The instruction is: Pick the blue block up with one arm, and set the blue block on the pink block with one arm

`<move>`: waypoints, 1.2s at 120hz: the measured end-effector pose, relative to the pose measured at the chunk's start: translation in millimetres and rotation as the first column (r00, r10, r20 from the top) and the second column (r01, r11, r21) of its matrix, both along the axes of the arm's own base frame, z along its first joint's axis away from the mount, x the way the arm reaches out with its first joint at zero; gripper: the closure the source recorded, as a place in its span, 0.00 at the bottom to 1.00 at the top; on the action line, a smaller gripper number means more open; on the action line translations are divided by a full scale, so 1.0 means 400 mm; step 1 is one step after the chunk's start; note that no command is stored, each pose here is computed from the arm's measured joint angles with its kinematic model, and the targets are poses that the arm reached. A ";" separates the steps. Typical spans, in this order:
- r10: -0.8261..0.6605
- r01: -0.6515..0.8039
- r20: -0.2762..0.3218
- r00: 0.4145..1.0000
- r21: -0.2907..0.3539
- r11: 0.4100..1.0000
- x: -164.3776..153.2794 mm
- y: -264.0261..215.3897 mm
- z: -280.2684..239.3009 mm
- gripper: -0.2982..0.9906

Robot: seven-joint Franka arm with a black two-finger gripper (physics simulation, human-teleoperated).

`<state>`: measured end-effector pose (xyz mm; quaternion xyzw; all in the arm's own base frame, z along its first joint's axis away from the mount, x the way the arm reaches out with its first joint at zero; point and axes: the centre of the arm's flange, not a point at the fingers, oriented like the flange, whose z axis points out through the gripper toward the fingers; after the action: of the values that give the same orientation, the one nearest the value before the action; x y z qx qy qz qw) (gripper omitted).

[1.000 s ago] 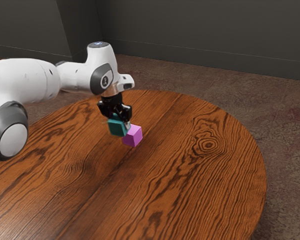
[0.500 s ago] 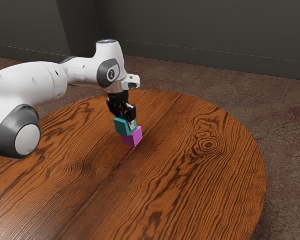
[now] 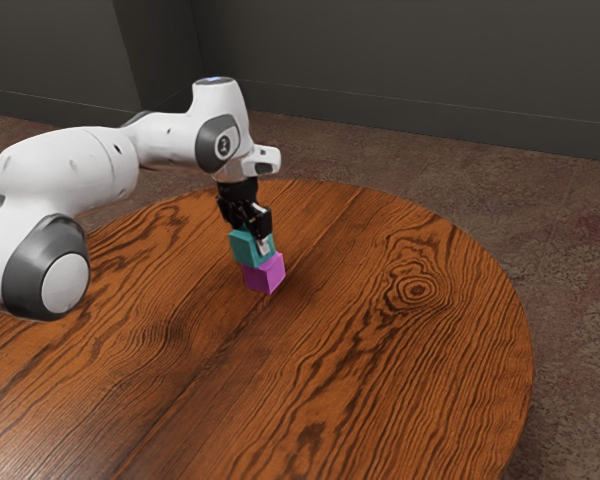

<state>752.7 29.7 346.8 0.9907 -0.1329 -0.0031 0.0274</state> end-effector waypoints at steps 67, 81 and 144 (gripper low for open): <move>0.066 -0.066 -0.008 0.998 -0.009 0.998 0.010 -0.014 -0.024 0.52; 0.078 -0.078 0.001 0.997 -0.007 0.997 0.017 -0.013 -0.017 0.52; 0.102 -0.102 0.001 0.995 0.001 0.995 0.038 0.000 -0.022 0.52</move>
<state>768.0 29.8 338.1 0.9963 -0.0822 -0.0015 0.0268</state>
